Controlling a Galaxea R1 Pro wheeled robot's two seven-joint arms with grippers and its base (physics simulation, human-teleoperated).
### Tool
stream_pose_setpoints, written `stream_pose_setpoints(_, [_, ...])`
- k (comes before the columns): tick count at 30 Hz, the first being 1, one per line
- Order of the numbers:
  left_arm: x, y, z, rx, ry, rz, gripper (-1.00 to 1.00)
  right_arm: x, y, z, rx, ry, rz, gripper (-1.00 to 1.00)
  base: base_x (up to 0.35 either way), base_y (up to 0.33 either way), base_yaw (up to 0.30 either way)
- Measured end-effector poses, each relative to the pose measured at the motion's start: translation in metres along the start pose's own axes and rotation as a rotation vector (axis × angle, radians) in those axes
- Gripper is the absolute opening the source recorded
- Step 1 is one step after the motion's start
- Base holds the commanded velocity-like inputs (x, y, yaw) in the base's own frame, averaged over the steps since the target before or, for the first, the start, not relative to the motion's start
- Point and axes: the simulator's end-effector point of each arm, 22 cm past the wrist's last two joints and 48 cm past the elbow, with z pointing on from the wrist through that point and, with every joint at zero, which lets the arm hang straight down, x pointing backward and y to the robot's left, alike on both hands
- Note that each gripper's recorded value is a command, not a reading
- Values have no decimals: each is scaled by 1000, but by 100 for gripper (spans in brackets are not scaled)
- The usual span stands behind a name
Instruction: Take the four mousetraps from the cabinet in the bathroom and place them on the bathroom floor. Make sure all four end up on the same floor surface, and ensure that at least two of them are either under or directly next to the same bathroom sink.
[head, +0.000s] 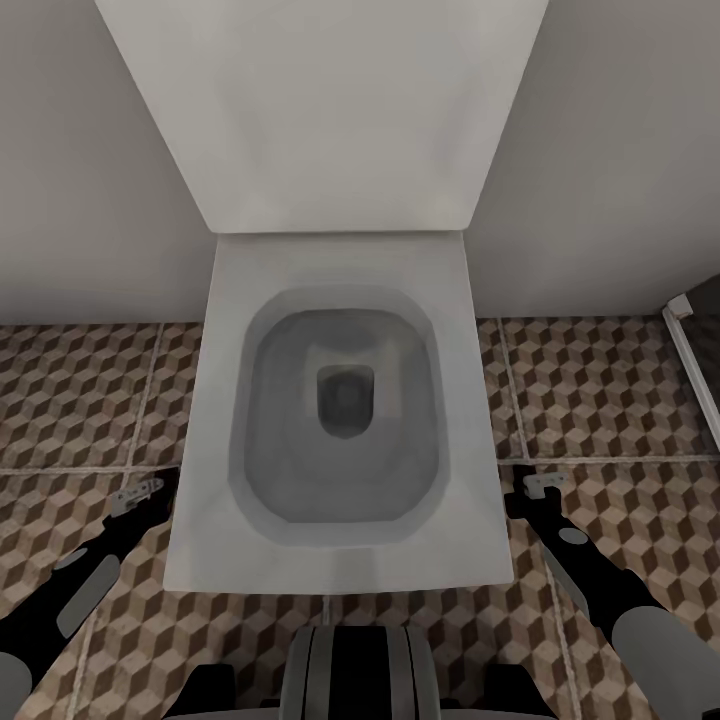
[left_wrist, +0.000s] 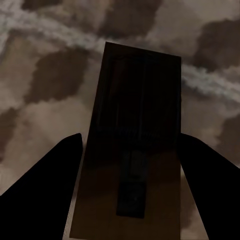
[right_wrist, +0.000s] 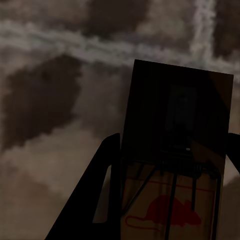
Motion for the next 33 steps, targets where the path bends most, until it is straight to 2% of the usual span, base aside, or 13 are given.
stream_pose_setpoints(31, [1, -1, 0, 1, 0, -2, -100, 0, -1, 0, 4, 0, 1, -100, 0, 0, 0])
stream_pose_setpoints(32, [1, -1, 0, 1, 0, -2, -100, 0, -1, 0, 4, 0, 1, 100, 0, 0, 0])
stream_pose_setpoints(33, [1, -1, 0, 1, 0, -2, -100, 0, -1, 0, 2, 0, 3, 100, 0, 0, 0])
